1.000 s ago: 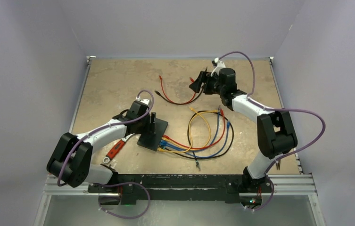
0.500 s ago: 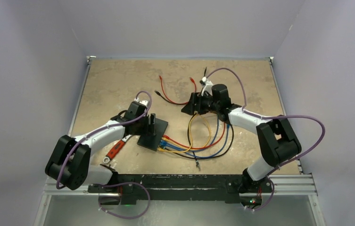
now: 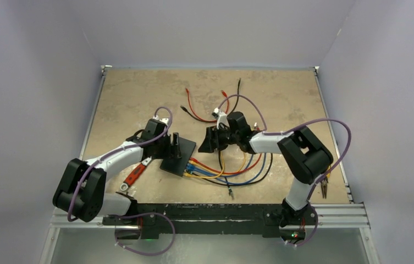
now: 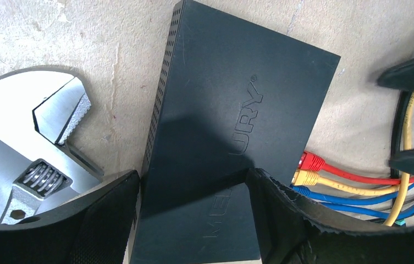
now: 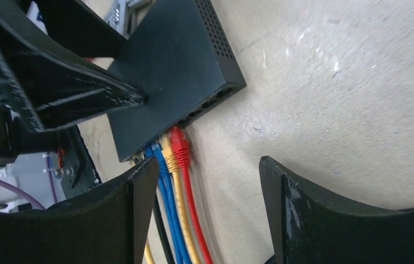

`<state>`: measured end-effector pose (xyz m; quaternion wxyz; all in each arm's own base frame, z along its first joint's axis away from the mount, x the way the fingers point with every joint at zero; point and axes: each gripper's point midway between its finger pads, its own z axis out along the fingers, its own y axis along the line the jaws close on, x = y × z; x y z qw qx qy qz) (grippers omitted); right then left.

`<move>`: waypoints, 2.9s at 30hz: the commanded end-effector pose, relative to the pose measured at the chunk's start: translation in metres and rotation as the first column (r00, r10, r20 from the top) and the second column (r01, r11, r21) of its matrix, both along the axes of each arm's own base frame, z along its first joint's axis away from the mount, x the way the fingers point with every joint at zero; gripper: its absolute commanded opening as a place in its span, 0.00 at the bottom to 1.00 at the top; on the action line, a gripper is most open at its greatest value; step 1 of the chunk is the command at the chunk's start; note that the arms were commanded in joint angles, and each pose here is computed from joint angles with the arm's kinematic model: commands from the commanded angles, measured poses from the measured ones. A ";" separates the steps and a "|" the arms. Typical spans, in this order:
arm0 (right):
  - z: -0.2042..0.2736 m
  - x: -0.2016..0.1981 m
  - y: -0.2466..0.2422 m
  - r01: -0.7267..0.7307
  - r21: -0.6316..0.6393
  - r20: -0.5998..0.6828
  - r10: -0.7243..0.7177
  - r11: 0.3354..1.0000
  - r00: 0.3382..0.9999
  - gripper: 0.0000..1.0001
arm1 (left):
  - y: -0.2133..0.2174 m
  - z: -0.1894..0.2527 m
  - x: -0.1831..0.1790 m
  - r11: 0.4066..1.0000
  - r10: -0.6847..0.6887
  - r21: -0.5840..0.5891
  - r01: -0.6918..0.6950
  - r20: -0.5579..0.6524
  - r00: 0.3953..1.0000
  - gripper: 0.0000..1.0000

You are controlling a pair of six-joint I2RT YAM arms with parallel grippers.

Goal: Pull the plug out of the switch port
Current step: Pull the connector from the switch port.

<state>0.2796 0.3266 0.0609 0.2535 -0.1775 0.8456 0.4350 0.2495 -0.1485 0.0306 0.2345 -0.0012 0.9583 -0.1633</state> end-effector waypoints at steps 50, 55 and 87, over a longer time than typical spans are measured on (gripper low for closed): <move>-0.065 -0.065 0.020 -0.187 0.204 -0.313 0.245 0.961 0.918 0.49 | -0.012 -0.019 -0.009 0.998 -0.039 -0.059 0.035 -0.061 0.997 0.67; -0.061 -0.056 0.027 -0.185 0.223 -0.297 0.248 0.957 0.922 0.48 | -0.012 -0.019 -0.009 0.998 -0.041 -0.060 0.037 -0.060 0.997 0.67; -0.064 -0.038 0.056 -0.208 0.251 -0.271 0.275 0.945 0.922 0.42 | -0.016 -0.015 -0.006 0.996 -0.052 -0.077 0.048 -0.047 0.998 0.67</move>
